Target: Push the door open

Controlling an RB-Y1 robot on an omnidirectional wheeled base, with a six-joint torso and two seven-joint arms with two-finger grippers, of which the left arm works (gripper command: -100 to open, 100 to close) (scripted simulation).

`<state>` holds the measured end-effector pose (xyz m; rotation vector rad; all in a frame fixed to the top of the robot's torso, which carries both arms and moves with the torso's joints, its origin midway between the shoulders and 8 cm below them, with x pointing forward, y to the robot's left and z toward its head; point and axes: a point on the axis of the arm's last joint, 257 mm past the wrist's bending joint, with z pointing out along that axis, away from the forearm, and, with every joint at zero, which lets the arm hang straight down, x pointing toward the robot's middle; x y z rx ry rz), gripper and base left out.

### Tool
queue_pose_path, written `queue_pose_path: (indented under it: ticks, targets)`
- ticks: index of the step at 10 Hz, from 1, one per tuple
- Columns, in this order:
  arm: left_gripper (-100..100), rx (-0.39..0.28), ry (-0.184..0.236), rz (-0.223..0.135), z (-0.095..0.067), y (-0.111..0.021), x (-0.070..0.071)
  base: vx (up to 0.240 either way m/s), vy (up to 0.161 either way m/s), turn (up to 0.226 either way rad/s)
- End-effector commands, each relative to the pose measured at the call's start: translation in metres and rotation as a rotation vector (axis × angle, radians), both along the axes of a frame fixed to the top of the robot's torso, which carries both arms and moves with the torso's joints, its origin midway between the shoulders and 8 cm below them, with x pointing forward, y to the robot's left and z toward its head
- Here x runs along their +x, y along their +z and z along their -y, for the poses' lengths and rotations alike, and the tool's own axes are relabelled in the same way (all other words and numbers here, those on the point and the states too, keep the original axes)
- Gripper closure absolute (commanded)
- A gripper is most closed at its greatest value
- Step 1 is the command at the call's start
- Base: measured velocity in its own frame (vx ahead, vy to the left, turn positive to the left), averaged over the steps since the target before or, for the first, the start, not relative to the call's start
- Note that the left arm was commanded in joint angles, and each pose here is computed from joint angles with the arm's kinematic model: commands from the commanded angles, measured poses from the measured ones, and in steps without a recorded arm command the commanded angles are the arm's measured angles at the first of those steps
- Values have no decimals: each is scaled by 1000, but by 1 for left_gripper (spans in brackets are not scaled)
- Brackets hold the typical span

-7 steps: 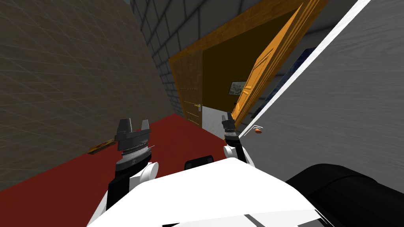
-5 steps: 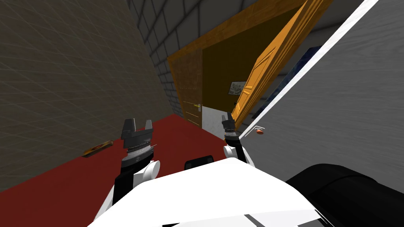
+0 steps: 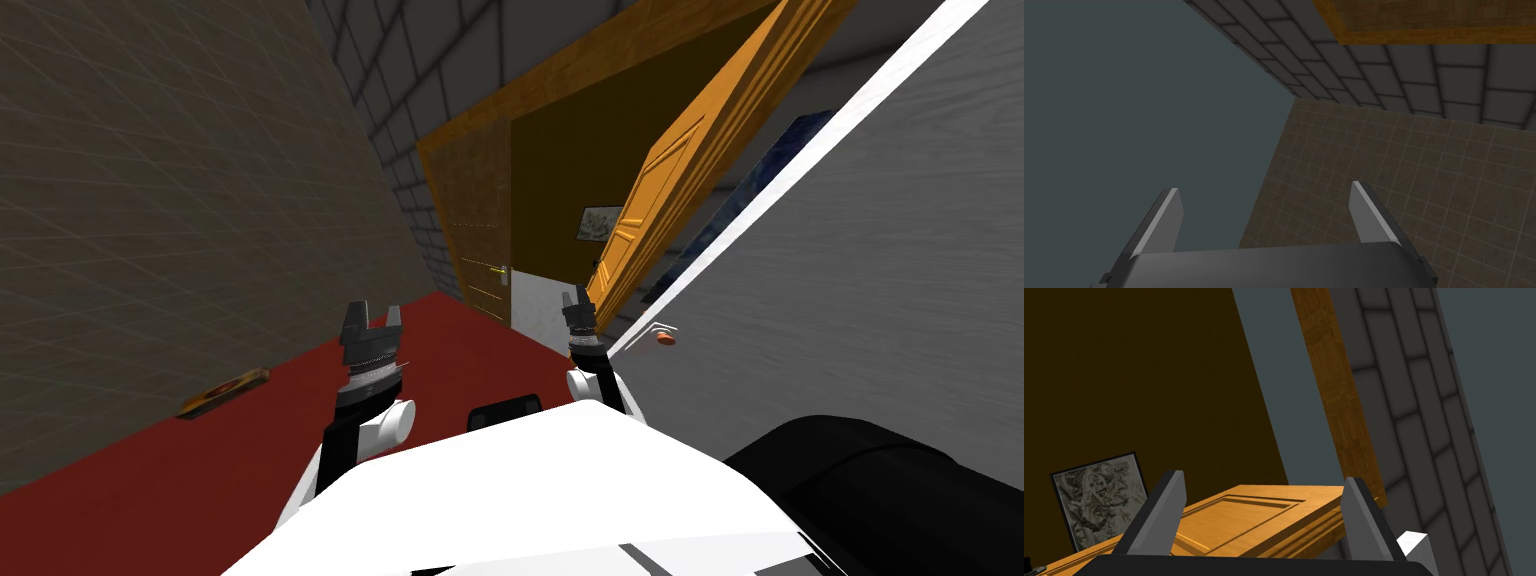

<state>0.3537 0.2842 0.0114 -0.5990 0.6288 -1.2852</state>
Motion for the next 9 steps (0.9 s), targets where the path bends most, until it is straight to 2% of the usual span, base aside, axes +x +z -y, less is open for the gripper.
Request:
queue_pose_path:
  ticks: [1, 9]
  targets:
    - [-100, -8, -11, -15, 4, -7, 9, 73, 19, -45]
    - [-100, -53, -77, -106, 22, -51, 54, 88, 41, -60]
